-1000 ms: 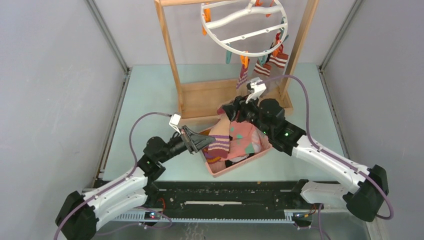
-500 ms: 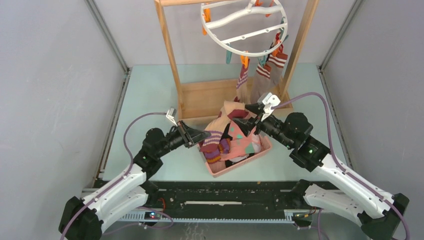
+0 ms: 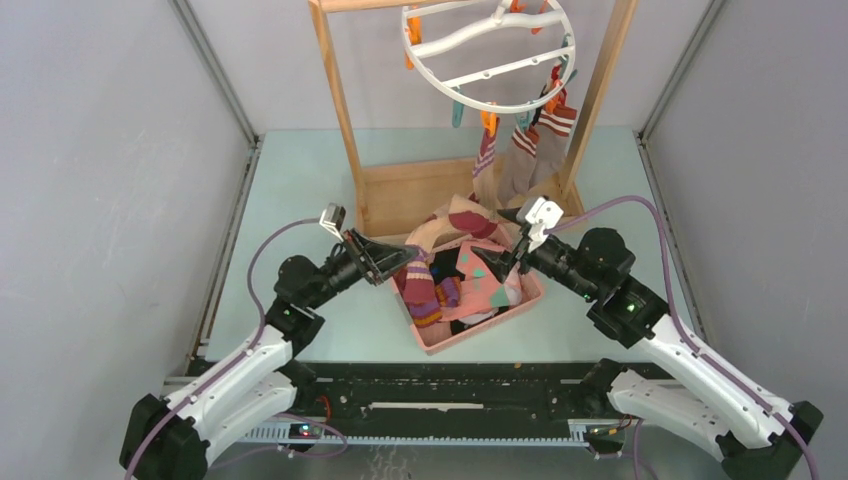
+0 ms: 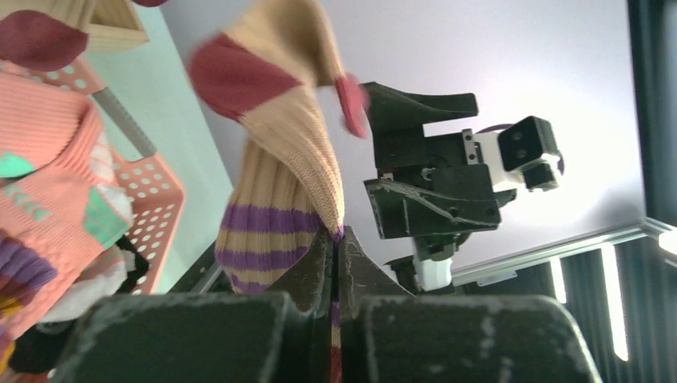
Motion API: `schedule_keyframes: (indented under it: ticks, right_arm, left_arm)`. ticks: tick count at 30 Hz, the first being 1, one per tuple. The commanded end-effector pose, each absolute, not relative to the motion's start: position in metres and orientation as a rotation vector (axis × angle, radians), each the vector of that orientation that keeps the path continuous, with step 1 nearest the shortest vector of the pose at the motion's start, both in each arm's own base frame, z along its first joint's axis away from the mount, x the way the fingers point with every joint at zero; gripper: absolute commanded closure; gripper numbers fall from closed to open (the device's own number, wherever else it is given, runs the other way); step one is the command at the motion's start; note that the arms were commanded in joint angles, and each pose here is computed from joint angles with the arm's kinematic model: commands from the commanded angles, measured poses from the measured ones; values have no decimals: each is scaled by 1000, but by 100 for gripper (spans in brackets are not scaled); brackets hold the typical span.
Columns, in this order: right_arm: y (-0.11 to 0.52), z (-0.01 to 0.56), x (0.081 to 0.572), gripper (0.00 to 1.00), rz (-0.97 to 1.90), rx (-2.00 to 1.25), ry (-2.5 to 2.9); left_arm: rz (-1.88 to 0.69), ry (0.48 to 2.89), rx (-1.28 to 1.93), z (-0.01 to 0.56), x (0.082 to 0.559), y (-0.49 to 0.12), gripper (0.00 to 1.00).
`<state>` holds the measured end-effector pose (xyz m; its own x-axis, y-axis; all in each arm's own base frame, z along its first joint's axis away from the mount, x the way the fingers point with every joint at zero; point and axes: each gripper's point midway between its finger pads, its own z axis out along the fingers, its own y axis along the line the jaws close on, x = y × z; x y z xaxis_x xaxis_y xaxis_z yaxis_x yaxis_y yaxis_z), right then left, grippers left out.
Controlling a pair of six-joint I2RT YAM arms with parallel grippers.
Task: Clip the socks to the hanger
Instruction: Pick up the sock from the bin.
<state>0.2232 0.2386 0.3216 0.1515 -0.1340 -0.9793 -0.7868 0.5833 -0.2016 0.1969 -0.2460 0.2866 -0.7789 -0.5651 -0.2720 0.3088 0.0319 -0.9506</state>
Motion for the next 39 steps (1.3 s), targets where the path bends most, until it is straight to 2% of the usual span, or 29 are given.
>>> schedule_keyframes:
  ticks: [1,6,14,19,27,39]
  right_arm:
    - [222,354,233,10,533,-762,1281]
    - [221,349,228,9,543,-812,1277]
    - [267,301,169,7,526,-1313,976]
    - [284,284,172,7,420,-1396,942]
    - [288,306,208,11,145,-1291,905]
    - [310,333,187,17,188,-1260,726]
  left_arm:
    - [-1945,1552,-244,327,191,-243,100]
    - [-1979,1495,-302,335,196,-237,100]
    - [-1985,1461,-365,340,203,-233,100]
    - [-1999,1462,-368,340,203,-234,100]
    - [-2010,1470,-347,340,199,-235,100]
    - [-2020,1471,-333,341,196,-235,100]
